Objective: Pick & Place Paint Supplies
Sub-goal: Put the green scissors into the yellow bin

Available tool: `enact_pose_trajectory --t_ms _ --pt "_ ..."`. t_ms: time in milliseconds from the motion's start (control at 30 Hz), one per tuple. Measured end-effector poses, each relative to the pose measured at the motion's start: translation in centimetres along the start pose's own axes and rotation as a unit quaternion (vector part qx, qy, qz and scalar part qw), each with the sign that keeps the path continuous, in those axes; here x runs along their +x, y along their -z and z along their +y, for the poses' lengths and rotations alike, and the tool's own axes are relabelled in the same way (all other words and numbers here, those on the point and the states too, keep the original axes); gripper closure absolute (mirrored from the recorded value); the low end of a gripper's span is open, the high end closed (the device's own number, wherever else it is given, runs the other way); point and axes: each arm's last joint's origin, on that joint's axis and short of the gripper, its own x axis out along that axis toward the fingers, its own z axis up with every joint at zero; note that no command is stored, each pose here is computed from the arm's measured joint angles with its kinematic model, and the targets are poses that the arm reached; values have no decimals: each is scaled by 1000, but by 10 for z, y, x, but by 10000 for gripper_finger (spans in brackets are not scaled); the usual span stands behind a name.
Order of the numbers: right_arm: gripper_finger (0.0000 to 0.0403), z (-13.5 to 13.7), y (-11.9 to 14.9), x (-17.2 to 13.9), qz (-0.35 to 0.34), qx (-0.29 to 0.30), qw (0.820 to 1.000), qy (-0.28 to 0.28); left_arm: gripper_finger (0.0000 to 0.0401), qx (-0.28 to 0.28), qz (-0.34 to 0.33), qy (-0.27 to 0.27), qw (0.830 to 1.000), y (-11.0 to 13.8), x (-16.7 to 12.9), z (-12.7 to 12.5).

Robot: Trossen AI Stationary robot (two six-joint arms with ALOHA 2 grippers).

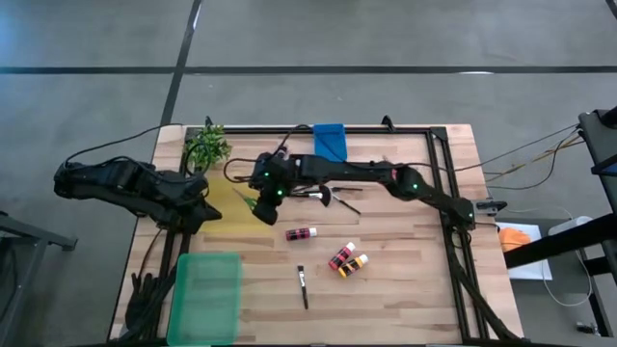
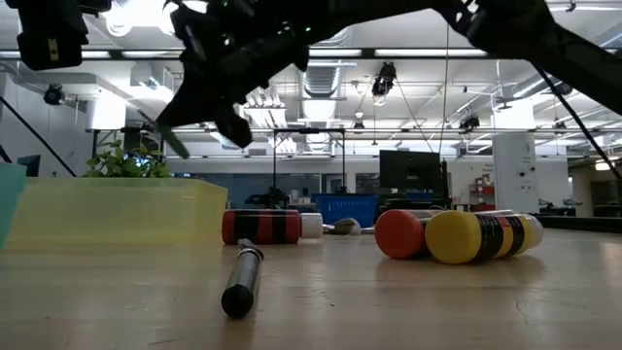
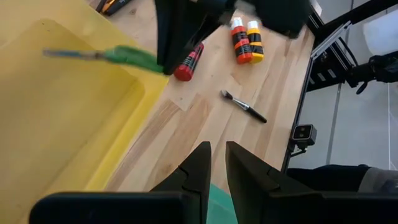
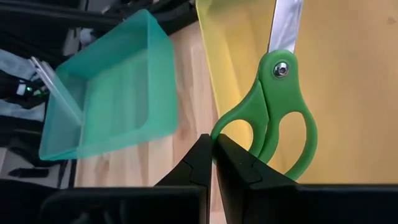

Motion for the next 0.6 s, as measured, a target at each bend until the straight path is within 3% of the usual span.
enact_pose_trajectory --t_ms 367,600 --pt "387 -4 2 7 0 -37 999 -9 340 1 0 0 1000 0 0 0" --pt "303 -6 -2 2 -16 -53 998 13 340 2 -1 1 1000 0 0 0"
